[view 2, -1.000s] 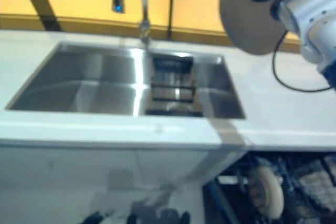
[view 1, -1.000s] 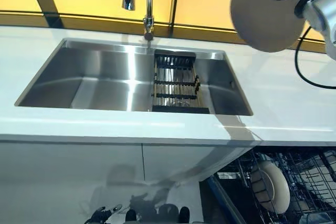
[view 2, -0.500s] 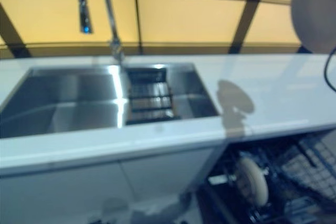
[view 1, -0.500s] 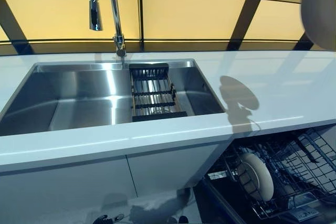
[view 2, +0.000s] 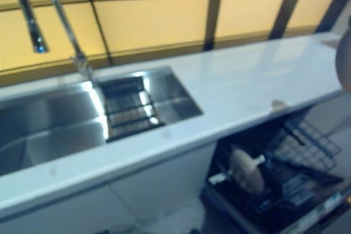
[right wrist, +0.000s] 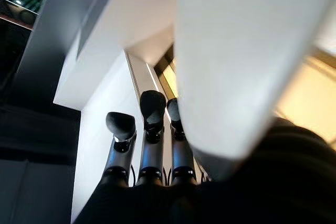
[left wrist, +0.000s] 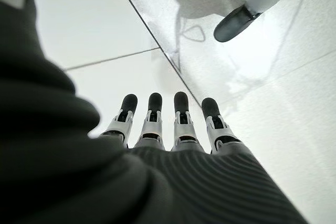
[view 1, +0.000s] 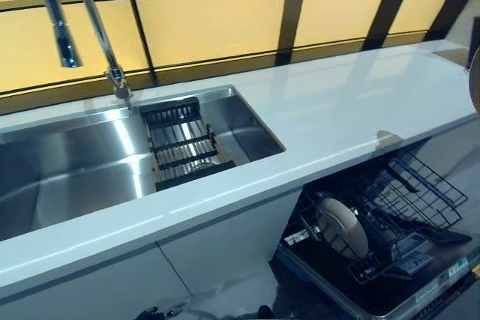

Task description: Take plates into dishwasher

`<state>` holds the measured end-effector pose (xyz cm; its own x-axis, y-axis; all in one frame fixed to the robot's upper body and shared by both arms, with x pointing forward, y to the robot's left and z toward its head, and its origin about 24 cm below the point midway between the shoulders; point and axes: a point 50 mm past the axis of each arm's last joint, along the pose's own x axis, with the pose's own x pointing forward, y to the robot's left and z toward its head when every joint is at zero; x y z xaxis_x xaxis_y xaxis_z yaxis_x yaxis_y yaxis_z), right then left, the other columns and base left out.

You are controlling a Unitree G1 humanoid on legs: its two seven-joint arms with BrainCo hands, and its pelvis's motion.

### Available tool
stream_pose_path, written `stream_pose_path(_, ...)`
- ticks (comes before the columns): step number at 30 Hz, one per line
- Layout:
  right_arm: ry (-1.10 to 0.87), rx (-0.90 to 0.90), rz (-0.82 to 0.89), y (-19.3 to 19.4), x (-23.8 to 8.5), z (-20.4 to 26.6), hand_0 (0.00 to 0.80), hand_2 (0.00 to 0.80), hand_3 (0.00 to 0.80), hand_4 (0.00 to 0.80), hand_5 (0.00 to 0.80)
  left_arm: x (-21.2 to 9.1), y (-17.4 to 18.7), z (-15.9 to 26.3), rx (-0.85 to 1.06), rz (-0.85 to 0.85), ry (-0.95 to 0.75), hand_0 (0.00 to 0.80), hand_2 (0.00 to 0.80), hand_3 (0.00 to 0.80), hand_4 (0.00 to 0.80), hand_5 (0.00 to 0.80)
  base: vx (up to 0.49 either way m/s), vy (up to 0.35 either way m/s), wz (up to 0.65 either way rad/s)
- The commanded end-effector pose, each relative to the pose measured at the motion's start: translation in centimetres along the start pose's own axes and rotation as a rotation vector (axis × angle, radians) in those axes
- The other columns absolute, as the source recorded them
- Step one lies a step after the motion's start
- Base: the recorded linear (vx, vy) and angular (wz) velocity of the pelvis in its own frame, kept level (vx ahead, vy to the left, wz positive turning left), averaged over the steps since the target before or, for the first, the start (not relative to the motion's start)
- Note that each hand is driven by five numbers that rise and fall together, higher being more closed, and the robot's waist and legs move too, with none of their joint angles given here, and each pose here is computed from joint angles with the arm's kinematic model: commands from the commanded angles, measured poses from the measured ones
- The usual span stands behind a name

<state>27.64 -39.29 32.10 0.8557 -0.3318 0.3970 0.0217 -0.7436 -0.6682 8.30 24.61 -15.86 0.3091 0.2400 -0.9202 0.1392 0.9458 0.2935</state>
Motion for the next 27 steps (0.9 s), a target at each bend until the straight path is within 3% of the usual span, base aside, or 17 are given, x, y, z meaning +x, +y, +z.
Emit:
stream_pose_path(1,0.056,0.038,-0.075,-1.5,-0.2,-1.2,0.800,0.800,0.800,0.800,0.800,0.2,2.6,1.5,0.030,0.068,-0.013,0.000,0.000,0.000,0.000,0.000,-0.001,0.011,-0.18)
stream_pose_path(12,-0.032,0.210,0.038,3.0,-3.2,2.1,0.800,0.800,0.800,0.800,0.800,0.3,2.1,1.9,0.000,0.064,-0.015,0.000,0.000,0.000,0.000,0.000,-0.009,-0.024,-0.14)
stream_pose_path(27,-0.130,0.178,0.025,4.7,-4.3,8.1,0.800,0.800,0.800,0.800,0.800,0.3,1.1,2.9,0.027,0.045,-0.051,0.000,0.000,0.000,0.000,0.000,-0.014,-0.013,0.01)
